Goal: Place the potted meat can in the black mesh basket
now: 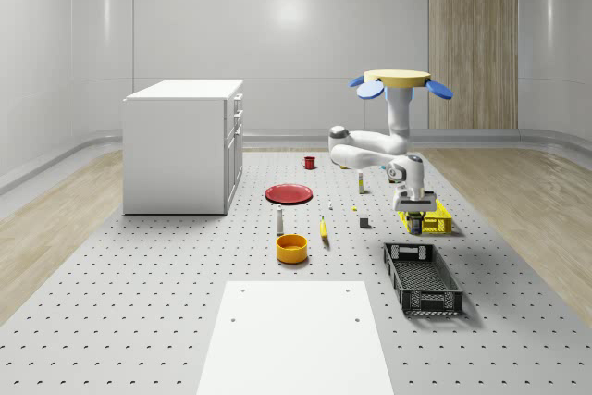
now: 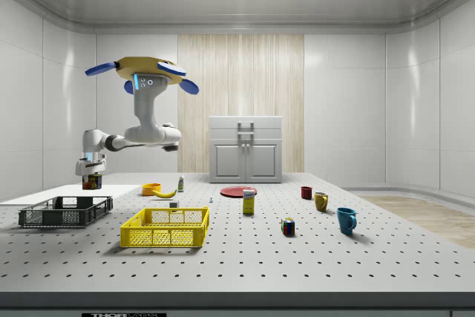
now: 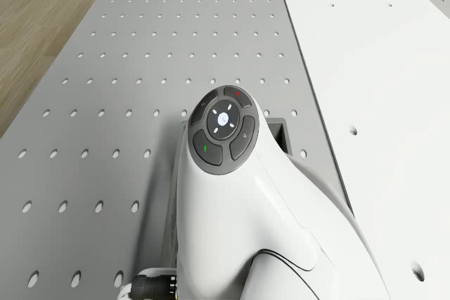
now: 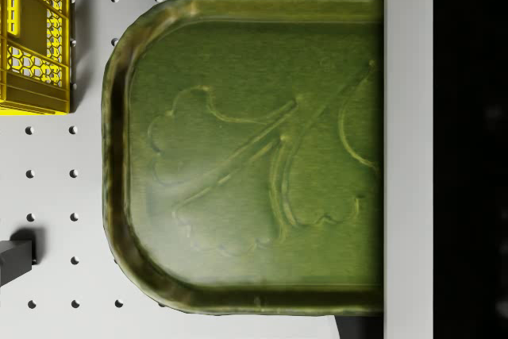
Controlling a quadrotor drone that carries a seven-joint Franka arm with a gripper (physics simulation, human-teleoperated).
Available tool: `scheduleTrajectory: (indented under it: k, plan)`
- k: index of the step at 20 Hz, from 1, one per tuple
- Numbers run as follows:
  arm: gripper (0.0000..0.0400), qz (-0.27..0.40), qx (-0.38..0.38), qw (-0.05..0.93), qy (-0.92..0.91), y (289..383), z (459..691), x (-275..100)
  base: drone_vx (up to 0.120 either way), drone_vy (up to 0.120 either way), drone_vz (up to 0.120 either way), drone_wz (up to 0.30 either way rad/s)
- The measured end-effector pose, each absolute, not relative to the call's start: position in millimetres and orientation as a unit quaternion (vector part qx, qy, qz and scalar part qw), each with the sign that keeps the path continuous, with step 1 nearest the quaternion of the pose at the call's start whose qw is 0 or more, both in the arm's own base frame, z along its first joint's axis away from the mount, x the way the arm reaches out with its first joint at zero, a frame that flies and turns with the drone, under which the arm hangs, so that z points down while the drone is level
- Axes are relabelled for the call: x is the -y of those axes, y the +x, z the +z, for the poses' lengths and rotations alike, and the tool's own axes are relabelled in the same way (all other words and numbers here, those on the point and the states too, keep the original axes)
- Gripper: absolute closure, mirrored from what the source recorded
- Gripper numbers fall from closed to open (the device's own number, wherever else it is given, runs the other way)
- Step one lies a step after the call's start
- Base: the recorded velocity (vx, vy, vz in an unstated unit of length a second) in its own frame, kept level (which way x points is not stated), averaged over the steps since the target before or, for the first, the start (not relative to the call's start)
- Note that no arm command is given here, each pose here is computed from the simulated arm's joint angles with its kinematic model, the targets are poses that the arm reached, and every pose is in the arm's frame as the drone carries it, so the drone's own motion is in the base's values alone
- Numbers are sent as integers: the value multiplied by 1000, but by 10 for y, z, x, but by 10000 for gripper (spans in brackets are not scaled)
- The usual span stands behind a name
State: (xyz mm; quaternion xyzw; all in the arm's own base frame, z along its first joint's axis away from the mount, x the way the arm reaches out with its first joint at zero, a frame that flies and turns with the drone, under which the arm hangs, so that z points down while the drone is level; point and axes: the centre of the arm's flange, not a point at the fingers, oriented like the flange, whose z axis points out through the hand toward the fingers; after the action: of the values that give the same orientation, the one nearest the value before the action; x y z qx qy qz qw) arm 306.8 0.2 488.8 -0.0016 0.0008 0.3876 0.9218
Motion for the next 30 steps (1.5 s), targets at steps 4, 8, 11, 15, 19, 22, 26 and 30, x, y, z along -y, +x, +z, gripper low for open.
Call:
scheduleTrajectory:
  k: [4, 8, 11, 15, 19, 22, 26, 30]
  plan:
    - [119, 388, -1, 922, -2, 3068, 4888, -2, 120, 0, -70, 0]
    - [119, 388, -1, 922, -2, 3068, 4888, -2, 120, 0, -40, 0]
    - [119, 388, -1, 922, -2, 3068, 4888, -2, 120, 0, 0, 0]
    - [119, 388, -1, 922, -2, 3068, 4888, -2, 120, 0, 0, 0]
    - [119, 388, -1, 922, -2, 3068, 4888, -2, 120, -30, 0, 0]
    - [119, 388, -1, 922, -2, 3068, 4888, -2, 120, -93, 0, 0]
    - [119, 388, -1, 922, -2, 3068, 4888, -2, 120, 0, 0, 0]
    - [119, 388, -1, 922, -2, 3068, 4888, -2, 40, 0, -90, 0]
